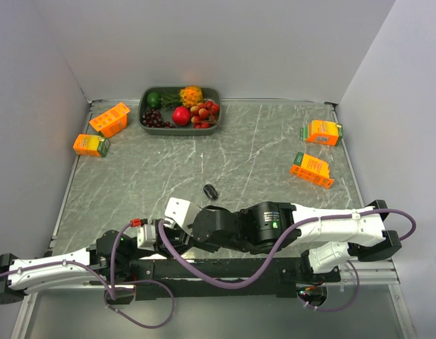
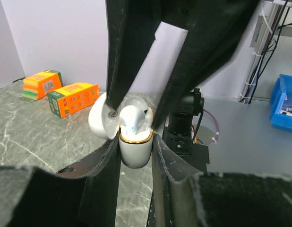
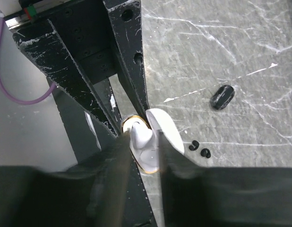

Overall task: Insert the wireless bluetooth earbuds into the charging case
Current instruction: Adjust the earbud with the charging case.

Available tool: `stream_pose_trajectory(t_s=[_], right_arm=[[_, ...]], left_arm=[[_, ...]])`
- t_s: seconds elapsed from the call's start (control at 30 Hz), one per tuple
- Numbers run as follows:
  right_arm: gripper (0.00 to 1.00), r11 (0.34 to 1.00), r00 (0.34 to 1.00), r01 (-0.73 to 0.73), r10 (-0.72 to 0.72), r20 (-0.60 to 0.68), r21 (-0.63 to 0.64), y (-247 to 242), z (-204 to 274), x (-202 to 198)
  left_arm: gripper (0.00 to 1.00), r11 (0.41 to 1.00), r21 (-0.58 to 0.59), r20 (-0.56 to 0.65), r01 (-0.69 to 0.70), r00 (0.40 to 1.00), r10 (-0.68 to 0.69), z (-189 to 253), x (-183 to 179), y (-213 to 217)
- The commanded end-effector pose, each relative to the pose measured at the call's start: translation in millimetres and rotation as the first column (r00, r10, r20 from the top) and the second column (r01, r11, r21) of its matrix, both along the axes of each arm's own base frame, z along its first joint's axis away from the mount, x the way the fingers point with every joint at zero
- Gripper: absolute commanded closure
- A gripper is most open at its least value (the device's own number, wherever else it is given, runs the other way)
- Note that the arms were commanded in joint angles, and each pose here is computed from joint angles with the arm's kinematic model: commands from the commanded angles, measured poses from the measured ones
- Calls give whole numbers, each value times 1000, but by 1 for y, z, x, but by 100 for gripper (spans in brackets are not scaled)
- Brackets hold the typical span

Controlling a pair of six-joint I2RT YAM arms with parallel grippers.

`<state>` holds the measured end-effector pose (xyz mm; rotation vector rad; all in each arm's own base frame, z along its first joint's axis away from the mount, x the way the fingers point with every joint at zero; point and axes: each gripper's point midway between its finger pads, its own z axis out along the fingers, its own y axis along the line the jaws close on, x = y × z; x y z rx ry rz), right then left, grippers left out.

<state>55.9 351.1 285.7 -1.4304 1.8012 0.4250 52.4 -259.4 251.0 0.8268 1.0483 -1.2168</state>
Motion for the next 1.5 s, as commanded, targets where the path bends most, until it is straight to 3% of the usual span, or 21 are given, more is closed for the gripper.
stream_pose_trajectory(t_s=[0.0,0.27,0.4,0.5,0.63,0.9,1.1,1.27,1.47], right_arm=[[50,997,1000,-6,4,24,72,-4,22,1],[44,968,999,45,-46,-2,248,-17,65,5],[54,944,991,128,-136,7,303,-31,76,21],[63,953,983,173,-183,16,247,-39,65,29],[72,966,986,162,-167,6,199,-39,48,26],[79,975,994,105,-99,-40,198,-39,40,12],[77,985,997,60,-51,-57,161,-34,30,4],[63,989,998,45,-37,-59,139,-31,27,2],[66,993,998,10,-2,-65,119,-29,24,-3]], left_arm=[[99,995,-100,15,12,1000,-10,36,-4,8],[99,995,-100,16,10,1000,-8,36,-3,8],[99,995,-102,14,12,1000,-11,37,-4,8],[99,995,-103,16,12,1000,-10,37,-4,8],[99,995,-105,17,5,1000,-3,39,-3,8],[99,994,-111,10,-15,1000,17,39,1,10],[99,994,-112,14,-20,1000,22,40,2,10],[99,993,-120,17,-21,1000,23,42,1,11],[99,991,-134,26,-22,999,26,46,1,14]])
